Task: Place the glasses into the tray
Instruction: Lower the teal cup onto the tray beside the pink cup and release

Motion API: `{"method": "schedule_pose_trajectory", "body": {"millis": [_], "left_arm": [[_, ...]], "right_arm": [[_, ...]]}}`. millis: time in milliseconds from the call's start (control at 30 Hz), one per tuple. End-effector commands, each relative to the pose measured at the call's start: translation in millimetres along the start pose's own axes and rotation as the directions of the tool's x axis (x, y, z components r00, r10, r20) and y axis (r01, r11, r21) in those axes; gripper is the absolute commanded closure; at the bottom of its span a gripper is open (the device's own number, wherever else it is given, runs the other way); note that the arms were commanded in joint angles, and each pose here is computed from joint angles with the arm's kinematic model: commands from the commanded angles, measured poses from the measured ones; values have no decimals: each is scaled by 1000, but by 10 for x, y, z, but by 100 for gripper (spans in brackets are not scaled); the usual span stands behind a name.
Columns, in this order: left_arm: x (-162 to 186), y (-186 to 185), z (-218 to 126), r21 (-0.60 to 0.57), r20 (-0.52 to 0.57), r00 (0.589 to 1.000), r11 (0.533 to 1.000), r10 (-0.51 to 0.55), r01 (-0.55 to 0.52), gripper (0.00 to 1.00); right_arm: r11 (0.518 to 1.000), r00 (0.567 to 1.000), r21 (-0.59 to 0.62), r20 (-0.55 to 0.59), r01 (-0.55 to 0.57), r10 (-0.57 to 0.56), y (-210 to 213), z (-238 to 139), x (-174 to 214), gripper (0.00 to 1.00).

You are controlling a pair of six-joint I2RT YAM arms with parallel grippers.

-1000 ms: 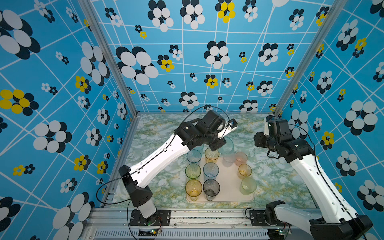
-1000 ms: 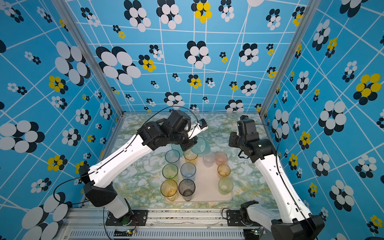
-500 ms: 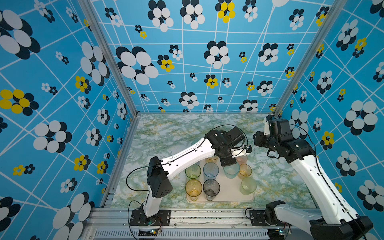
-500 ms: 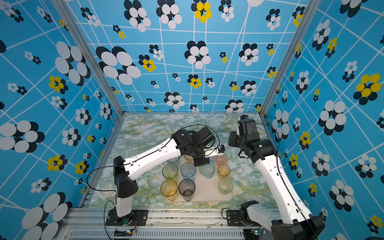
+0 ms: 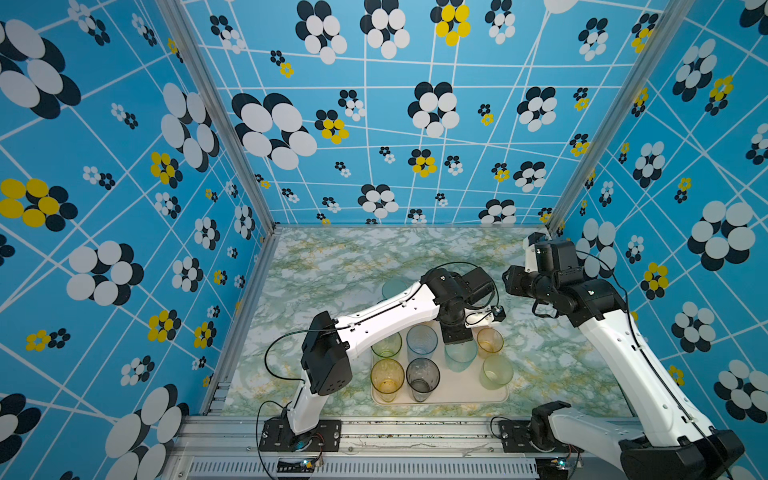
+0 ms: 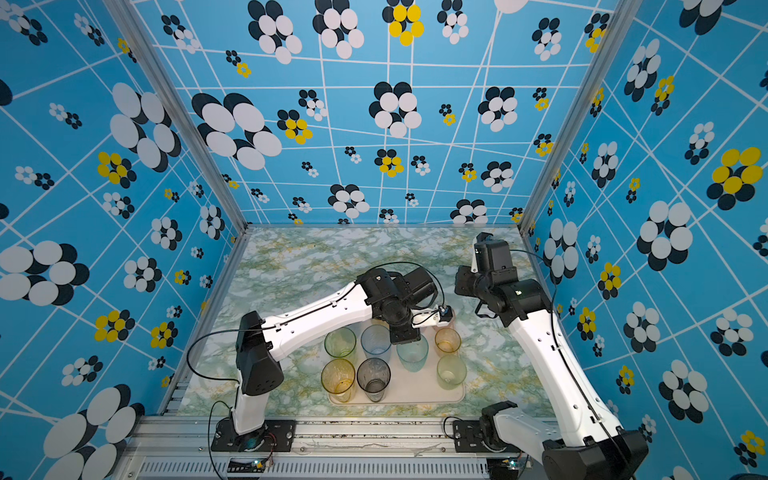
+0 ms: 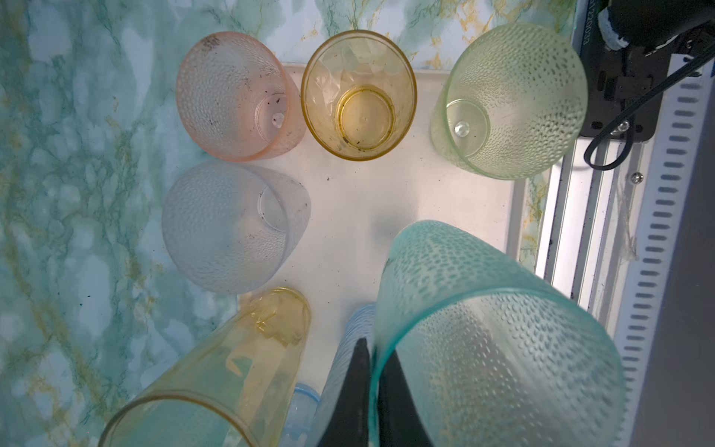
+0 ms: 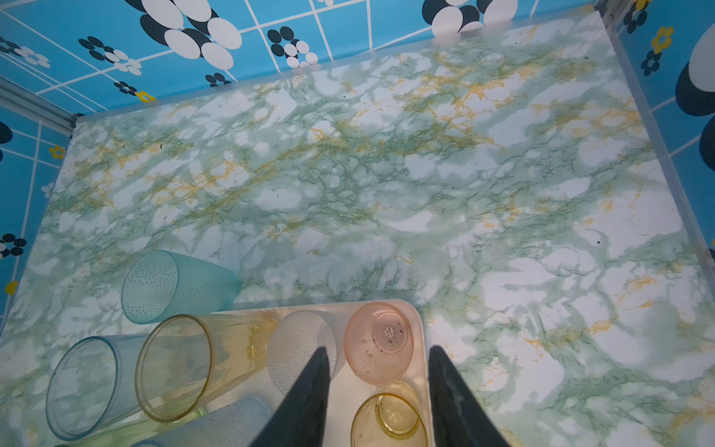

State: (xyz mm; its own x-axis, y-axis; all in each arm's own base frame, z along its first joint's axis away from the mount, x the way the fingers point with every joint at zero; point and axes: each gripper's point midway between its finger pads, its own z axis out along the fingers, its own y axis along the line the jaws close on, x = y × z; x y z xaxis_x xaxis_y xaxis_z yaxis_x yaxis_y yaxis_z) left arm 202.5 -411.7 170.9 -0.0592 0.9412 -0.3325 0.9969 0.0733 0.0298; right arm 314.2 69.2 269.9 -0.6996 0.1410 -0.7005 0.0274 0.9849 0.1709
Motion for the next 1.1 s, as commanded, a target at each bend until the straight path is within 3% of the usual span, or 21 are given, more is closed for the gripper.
{"method": "schedule_pose_trajectory", "body": {"millis": [0,333,1067], "left_arm": [[53,67,182,-10,-40,999,1000,10,-11,100],[125,330,429,-83,-76,997,996,-14,7,100],[223,495,597,-93,-107,993,995,-43,33,100]], "right_arm": [[1000,1000,-16,12,3,-3,9,-13,-8,56],[1000,1000,-21,-9,7,-7,25,62,20,56],[1000,1000,-22,-21,9,-10,31,117,55,56]]}}
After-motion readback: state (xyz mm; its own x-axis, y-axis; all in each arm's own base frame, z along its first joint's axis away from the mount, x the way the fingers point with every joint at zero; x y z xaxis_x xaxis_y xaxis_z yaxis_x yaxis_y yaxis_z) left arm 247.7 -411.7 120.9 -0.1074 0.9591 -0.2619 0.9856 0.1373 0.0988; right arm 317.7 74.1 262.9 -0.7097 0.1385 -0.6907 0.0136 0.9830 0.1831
